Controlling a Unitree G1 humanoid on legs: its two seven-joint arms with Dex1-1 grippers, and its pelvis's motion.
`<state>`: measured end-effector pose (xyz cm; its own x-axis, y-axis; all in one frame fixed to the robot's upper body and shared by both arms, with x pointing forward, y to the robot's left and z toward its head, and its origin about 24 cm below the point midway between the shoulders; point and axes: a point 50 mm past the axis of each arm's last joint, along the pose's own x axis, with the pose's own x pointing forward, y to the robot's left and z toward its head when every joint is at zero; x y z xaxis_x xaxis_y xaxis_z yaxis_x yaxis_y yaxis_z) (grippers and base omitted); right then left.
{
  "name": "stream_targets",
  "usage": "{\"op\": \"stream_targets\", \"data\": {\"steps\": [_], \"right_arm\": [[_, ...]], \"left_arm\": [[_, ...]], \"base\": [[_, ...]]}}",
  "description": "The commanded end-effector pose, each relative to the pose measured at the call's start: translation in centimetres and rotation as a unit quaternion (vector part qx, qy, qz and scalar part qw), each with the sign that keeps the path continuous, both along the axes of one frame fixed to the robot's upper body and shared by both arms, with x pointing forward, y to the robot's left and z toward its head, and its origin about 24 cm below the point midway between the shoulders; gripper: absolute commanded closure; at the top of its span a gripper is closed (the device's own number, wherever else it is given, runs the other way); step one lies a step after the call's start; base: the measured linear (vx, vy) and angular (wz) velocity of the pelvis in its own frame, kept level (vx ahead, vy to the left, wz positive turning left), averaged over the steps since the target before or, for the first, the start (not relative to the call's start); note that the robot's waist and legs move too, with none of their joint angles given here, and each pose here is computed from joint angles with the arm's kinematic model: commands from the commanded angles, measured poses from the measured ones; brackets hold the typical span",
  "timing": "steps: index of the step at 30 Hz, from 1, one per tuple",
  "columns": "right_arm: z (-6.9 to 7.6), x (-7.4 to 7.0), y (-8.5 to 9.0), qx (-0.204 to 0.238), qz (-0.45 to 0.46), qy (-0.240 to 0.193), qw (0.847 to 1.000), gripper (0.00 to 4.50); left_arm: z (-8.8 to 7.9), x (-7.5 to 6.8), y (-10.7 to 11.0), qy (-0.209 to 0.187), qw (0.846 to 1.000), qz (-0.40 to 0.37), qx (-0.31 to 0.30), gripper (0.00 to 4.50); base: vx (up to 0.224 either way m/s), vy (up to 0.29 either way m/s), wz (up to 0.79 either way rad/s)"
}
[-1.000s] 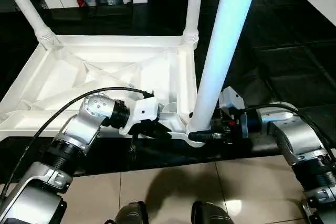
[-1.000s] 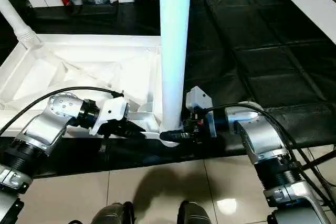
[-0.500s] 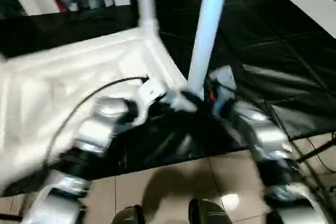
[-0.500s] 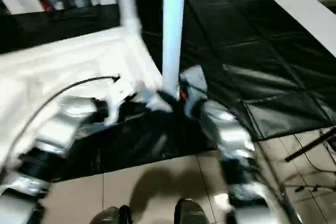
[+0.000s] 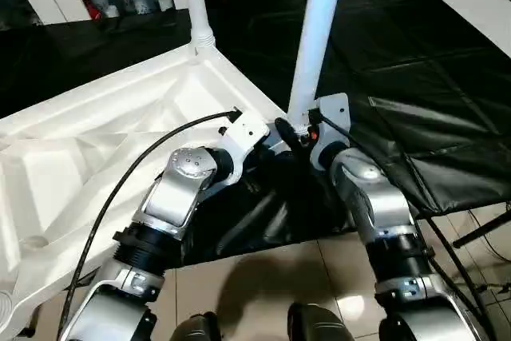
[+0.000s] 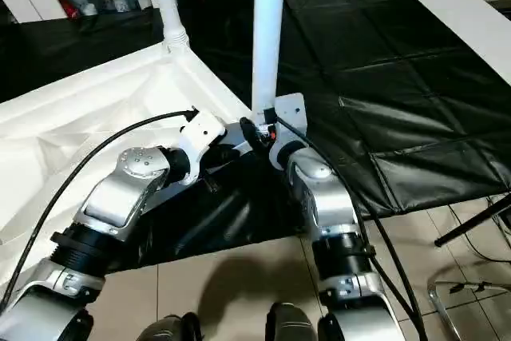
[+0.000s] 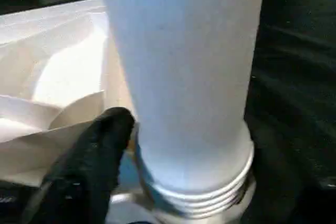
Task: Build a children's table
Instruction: Rotate leg to tighten
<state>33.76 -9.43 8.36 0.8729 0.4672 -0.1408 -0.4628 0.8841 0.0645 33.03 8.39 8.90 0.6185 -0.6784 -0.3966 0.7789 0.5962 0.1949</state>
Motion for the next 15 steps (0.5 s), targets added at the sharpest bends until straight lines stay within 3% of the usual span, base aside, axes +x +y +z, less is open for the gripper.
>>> {"op": "stream_targets", "data": {"steps": [1, 5, 9, 11, 15], "right_arm": [[-1.2, -1.2, 1.3, 0.012, 0.065, 0.024, 0.997, 0.33], [-0.9, -1.9, 0.1, 0.003, 0.112, 0.006, 0.994, 0.06], [-0.9, -2.7, -1.6, -0.022, 0.168, -0.001, 0.986, 0.06], [-0.7, -3.1, -3.6, -0.054, 0.205, -0.01, 0.977, 0.06], [-0.4, -3.2, -5.1, -0.062, 0.228, -0.013, 0.972, 0.06]], "left_arm": [[1.2, 0.2, 0.1, -0.037, 0.999, -0.016, -0.01, 4.5], [1.0, 0.2, 0.6, -0.035, 0.998, -0.046, -0.003, 4.5], [0.8, 0.0, 1.4, -0.025, 0.996, -0.083, 0.003, 4.5], [0.5, -0.2, 2.3, -0.016, 0.992, -0.124, 0.026, 4.5], [0.3, -0.8, 2.8, -0.005, 0.983, -0.183, 0.028, 4.5]], "base": [[0.0, 0.0, 0.0], [0.0, 0.0, 0.0], [0.0, 0.0, 0.0], [0.0, 0.0, 0.0], [0.0, 0.0, 0.0]]}}
